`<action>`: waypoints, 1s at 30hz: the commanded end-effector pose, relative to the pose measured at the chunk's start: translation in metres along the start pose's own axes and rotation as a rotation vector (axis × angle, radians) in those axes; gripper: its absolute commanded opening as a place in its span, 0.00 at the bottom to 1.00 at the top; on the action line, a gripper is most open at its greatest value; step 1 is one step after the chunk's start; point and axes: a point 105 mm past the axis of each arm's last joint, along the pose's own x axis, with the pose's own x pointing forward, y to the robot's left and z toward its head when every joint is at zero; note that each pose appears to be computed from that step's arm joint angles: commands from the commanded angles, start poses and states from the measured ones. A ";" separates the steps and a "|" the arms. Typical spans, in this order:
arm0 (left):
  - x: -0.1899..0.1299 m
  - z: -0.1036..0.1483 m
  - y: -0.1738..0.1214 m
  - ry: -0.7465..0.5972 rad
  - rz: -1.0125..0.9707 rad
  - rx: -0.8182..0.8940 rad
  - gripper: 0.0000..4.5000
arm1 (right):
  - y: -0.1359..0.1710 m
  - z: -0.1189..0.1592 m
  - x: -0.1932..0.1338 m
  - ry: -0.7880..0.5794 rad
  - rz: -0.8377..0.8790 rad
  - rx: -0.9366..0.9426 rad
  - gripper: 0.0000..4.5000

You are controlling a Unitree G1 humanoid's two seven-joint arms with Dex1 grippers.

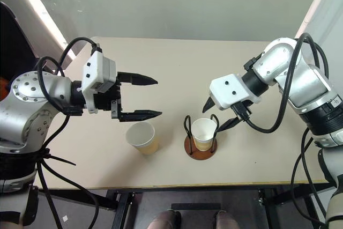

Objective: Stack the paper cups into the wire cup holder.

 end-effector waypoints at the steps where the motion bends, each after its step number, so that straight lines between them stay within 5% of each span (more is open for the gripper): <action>1: 0.004 -0.004 0.029 0.046 0.161 0.031 1.00 | -0.036 -0.025 -0.026 0.127 -0.216 0.020 0.96; 7: 0.013 -0.012 0.041 0.067 0.231 0.040 1.00 | -0.063 -0.078 -0.029 0.304 -0.344 0.115 0.96; 18: 0.015 -0.009 0.034 0.043 0.245 0.022 1.00 | -0.063 -0.142 0.002 0.520 -0.390 0.259 0.96; 21: 0.017 -0.008 0.030 0.041 0.241 0.017 1.00 | -0.059 -0.148 0.015 0.514 -0.389 0.294 0.83; 30: 0.007 -0.005 0.021 0.043 0.228 0.013 1.00 | -0.065 -0.143 0.016 0.487 -0.414 0.283 0.14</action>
